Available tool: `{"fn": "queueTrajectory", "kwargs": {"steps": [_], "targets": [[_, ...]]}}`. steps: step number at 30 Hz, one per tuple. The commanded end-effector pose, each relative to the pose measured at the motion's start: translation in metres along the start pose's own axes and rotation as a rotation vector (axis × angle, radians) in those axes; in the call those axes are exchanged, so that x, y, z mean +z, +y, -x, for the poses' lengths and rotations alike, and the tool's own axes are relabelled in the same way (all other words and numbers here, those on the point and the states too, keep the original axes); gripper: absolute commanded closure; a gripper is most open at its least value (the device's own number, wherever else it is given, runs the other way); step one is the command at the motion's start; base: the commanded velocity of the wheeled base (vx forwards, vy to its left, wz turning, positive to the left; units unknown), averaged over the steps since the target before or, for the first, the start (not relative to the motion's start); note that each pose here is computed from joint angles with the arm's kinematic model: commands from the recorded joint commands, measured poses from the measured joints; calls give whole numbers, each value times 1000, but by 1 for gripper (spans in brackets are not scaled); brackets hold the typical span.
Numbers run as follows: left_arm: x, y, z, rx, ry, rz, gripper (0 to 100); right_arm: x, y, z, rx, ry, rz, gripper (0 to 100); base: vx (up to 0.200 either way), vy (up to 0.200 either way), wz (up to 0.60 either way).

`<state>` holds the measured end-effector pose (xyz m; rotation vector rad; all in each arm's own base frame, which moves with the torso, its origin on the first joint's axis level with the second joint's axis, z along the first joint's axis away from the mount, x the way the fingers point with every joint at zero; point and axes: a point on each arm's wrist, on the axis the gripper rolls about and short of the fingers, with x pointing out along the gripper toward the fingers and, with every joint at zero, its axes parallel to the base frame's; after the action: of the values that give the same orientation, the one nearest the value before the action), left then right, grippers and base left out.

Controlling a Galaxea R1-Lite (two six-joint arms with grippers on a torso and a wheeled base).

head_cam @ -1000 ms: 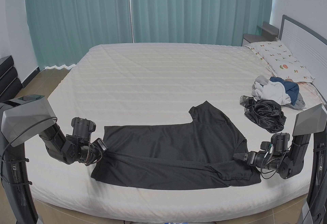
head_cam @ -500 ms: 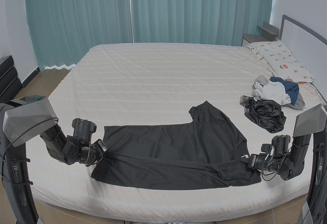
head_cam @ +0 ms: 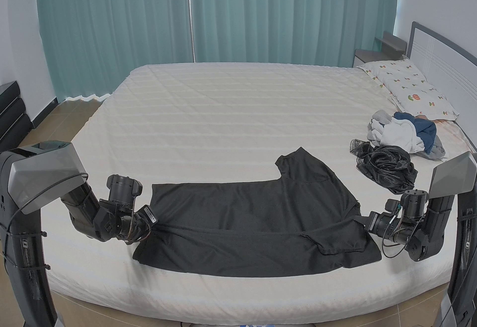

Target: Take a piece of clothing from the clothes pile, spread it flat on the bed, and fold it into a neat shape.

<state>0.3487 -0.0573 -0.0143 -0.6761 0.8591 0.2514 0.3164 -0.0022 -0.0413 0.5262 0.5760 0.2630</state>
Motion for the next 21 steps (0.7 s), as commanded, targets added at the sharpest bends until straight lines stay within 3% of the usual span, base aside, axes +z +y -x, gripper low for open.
{"fn": "queueTrajectory", "kwargs": {"steps": [1, 21], "targets": [[0, 1, -2, 4, 2, 2, 100, 0, -1, -1, -2, -1, -3, 100, 0, 0, 0], [-2, 3, -6, 18, -2, -7, 100, -2, -7, -13, -13, -7, -44, 100, 0, 0, 0]]}}
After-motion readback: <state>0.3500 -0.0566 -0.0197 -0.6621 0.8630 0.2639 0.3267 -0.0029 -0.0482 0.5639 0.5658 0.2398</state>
